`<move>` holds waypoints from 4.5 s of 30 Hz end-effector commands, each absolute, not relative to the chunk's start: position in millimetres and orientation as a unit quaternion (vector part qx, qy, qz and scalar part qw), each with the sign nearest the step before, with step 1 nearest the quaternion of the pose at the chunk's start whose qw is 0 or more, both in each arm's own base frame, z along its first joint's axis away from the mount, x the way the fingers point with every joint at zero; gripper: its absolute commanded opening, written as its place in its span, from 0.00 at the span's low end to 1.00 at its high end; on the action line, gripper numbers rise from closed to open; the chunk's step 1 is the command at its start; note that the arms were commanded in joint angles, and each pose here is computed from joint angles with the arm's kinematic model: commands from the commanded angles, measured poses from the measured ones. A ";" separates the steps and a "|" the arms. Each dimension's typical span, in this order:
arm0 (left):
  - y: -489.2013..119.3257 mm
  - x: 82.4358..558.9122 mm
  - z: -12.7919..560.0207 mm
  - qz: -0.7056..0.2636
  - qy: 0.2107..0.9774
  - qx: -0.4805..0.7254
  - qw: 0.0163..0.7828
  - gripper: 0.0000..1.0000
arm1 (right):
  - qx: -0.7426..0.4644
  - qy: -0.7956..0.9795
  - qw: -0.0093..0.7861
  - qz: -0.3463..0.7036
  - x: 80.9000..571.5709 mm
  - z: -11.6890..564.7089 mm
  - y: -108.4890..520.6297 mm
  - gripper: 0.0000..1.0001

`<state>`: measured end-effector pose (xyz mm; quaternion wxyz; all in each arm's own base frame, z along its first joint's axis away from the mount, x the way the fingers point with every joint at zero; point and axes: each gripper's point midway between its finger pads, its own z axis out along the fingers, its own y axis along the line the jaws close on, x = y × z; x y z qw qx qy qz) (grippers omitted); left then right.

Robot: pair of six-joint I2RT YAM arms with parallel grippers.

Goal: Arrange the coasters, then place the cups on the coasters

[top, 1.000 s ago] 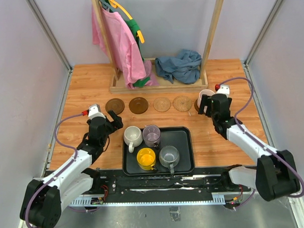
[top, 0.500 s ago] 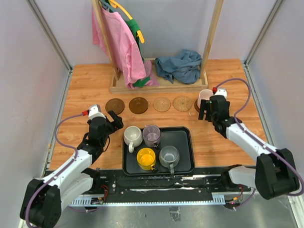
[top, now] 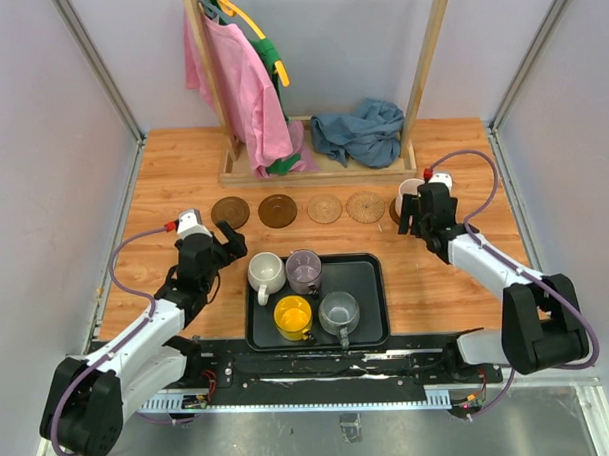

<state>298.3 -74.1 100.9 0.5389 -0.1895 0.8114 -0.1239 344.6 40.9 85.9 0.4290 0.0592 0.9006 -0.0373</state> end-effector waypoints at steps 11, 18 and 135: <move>-74.2 298.1 101.0 -0.122 0.810 -0.188 0.542 0.95 | 0.100 0.894 0.435 -0.051 356.6 92.3 20.4 0.74; -74.4 299.0 101.5 -0.122 0.810 -0.188 0.543 0.95 | 0.106 0.892 0.436 -0.052 355.4 93.1 17.0 0.74; -88.8 264.1 76.1 -0.179 0.827 -0.164 0.508 1.00 | -0.254 0.906 0.338 0.032 67.7 71.3 226.3 0.68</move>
